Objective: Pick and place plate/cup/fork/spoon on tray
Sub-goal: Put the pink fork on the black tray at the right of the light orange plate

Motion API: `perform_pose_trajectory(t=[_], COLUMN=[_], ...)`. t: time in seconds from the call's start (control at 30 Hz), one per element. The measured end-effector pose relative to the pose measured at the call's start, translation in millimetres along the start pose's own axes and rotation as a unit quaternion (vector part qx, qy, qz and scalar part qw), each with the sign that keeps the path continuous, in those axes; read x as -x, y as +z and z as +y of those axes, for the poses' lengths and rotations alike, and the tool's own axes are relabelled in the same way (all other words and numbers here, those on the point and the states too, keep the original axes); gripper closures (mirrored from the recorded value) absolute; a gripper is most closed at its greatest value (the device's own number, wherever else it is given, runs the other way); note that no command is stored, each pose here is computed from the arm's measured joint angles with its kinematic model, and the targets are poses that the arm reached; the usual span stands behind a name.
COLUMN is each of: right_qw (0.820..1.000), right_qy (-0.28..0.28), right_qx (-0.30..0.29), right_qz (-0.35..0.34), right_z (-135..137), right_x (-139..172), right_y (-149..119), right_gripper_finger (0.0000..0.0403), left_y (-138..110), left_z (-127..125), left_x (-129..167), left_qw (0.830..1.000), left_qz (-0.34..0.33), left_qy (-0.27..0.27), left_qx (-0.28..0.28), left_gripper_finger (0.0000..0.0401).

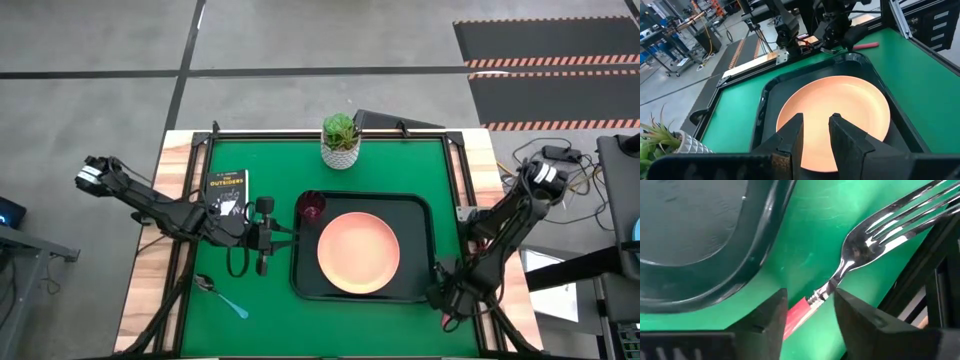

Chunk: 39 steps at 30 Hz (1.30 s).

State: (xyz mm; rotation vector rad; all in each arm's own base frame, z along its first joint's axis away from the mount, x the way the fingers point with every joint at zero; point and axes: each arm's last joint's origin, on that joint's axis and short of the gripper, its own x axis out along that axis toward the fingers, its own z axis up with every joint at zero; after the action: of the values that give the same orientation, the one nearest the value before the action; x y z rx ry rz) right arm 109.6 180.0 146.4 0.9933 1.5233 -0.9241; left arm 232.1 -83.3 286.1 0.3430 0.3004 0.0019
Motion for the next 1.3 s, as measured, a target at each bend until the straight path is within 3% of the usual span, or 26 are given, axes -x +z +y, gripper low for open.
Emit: perform_pose_trajectory(t=[0.17, 0.33, 1.1, 1.3], right_qw=[1.0, 0.999, 0.999, 0.999], right_qy=[-0.021, -0.03, -0.021, -0.005], right_qx=[0.002, 0.0, -0.022, -0.045], right_qz=[-0.017, -0.023, -0.015, -0.01], right_z=[3, 4, 3, -3], right_x=[-11, -16, -12, 1], right_y=[0, 0, 0, 2], right_gripper_finger=[0.0222, 0.0224, 0.036, 0.0371], left_y=[0, 0, 0, 0], left_z=[0, 0, 0, 0], left_x=[0, 0, 0, 0], left_qw=[1.0, 1.0, 1.0, 1.0], left_qz=[0.0, 0.0, 0.0, 0.0], left_qy=[0.0, 0.0, 0.0, 0.0], left_qx=[0.0, -0.002, -0.016, -0.016], left_gripper_finger=[0.0327, 0.0327, 0.0327, 0.0327])
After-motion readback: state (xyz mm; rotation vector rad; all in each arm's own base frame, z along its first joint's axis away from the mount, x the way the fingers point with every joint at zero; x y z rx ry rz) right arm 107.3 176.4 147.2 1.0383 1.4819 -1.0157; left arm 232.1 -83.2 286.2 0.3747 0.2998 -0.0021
